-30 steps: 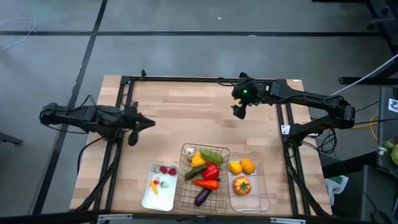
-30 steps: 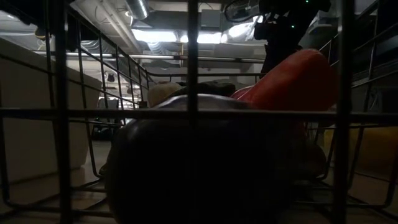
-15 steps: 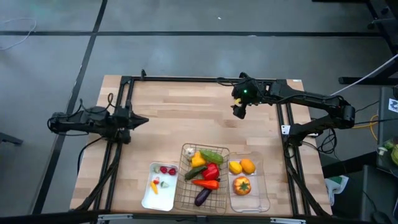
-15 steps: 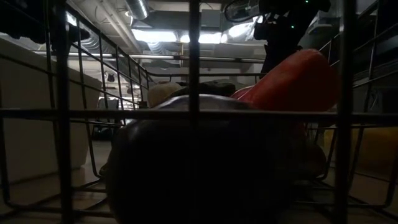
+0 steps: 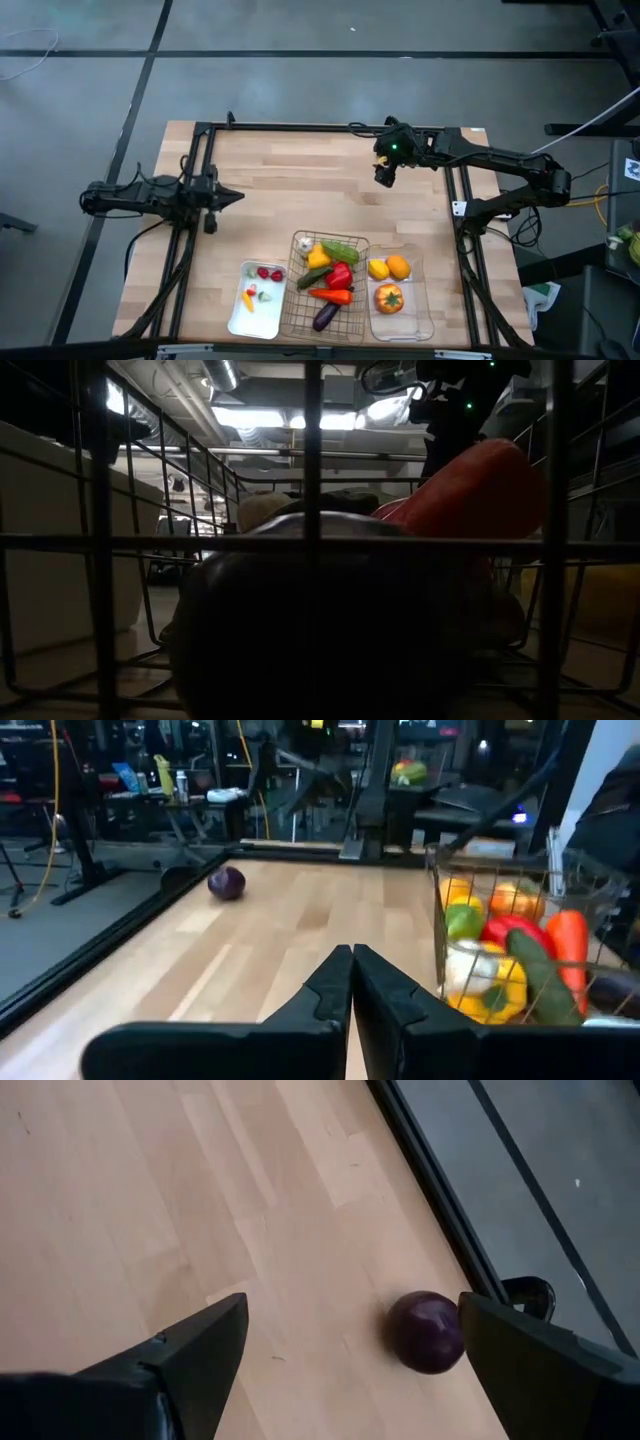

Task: Sort produce into baskets
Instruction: Put the plum into the wire basket

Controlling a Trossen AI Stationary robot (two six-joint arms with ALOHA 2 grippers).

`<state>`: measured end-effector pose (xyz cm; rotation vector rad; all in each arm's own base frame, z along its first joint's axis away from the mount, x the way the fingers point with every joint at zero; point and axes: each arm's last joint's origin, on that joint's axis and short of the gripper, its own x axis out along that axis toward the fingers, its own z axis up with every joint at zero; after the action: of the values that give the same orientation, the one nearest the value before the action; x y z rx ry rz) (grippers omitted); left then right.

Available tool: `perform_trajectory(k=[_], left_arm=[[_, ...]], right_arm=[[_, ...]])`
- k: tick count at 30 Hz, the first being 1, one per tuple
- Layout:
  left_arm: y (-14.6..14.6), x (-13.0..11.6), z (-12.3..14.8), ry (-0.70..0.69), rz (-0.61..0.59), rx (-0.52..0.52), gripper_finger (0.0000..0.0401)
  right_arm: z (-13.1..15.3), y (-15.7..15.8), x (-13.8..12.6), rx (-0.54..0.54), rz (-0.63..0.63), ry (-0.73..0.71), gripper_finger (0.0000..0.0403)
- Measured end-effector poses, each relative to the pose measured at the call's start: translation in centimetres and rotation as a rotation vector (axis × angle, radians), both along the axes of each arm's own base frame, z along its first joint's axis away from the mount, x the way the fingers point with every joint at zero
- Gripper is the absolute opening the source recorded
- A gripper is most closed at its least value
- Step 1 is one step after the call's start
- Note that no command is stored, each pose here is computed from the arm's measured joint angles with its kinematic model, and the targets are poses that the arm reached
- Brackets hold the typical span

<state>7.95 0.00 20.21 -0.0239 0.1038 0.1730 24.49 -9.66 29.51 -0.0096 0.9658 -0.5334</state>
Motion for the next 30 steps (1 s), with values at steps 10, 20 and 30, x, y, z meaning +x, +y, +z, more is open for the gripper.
perform_trajectory(k=[10, 20, 30], left_arm=[[-0.1, 1.2, -3.0, 0.002, -0.003, 0.019, 0.0009], [-0.1, 1.3, -3.0, -0.008, -0.008, 0.044, 0.0010], [-0.1, 1.3, -3.0, -0.012, -0.004, 0.019, 0.0012]], right_arm=[[0.0, 0.0, 0.0, 0.000, 0.000, 0.000, 0.0356], [0.0, 0.0, 0.0, 0.006, 0.004, -0.001, 0.0356], [0.0, 0.0, 0.0, 0.006, 0.004, -0.001, 0.0356]])
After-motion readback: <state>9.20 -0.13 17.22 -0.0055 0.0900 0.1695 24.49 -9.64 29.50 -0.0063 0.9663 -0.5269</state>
